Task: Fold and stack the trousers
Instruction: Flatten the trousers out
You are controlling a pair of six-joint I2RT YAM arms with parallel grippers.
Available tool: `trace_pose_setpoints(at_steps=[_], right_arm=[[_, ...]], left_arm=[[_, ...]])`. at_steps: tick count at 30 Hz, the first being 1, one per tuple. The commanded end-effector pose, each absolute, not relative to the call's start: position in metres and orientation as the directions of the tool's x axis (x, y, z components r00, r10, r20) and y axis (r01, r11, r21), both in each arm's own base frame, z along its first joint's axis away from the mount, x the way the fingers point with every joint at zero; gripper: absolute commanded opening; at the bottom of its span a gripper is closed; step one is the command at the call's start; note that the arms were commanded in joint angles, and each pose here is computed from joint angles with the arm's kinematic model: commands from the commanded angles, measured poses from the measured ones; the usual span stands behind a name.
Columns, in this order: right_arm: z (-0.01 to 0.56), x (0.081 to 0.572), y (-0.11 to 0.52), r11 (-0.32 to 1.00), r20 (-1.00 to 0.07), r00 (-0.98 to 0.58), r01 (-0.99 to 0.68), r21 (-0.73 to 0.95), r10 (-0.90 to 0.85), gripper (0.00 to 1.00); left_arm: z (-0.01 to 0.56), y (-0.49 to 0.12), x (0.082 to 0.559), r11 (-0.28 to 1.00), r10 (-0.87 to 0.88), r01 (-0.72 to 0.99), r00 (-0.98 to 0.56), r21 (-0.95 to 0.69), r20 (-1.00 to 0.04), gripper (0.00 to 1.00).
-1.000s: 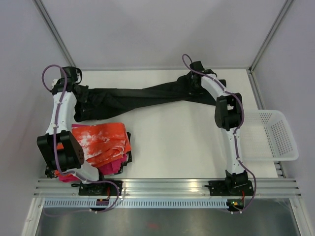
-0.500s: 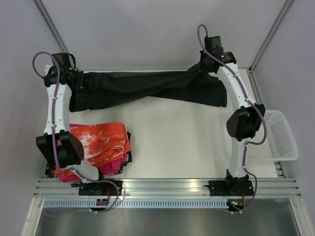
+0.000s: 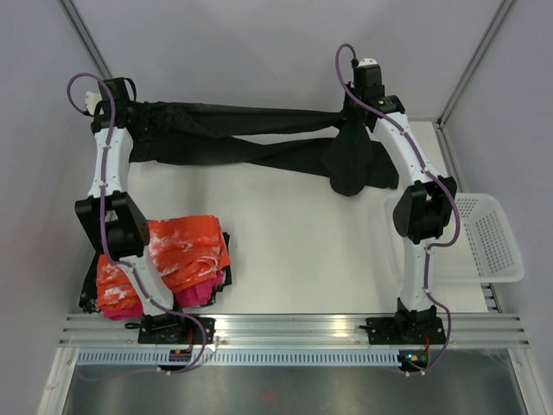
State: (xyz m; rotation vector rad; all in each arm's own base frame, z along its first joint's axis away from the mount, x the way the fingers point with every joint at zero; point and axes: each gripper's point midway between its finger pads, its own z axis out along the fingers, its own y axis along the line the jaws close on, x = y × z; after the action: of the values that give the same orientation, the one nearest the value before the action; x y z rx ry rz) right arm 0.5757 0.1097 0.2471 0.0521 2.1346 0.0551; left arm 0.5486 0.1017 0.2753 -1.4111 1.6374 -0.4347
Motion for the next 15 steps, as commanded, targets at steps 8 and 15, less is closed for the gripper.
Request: trace_pose_setpoints(at_steps=[8, 15], right_arm=[[0.231, 0.635, 0.108, 0.998, -0.903, -0.429, -0.033, 0.054, 0.034, 0.0], [0.164, 0.627, 0.141, 0.975, -0.808, -0.581, -0.111, 0.193, 0.094, 0.1]], left_arm=[[0.288, 0.183, 0.615, 0.307, -0.825, -0.424, 0.328, -0.852, -0.46, 0.02], [0.248, 0.194, 0.63, 0.251, -0.859, -0.447, 0.305, -0.858, -0.41, 0.02]])
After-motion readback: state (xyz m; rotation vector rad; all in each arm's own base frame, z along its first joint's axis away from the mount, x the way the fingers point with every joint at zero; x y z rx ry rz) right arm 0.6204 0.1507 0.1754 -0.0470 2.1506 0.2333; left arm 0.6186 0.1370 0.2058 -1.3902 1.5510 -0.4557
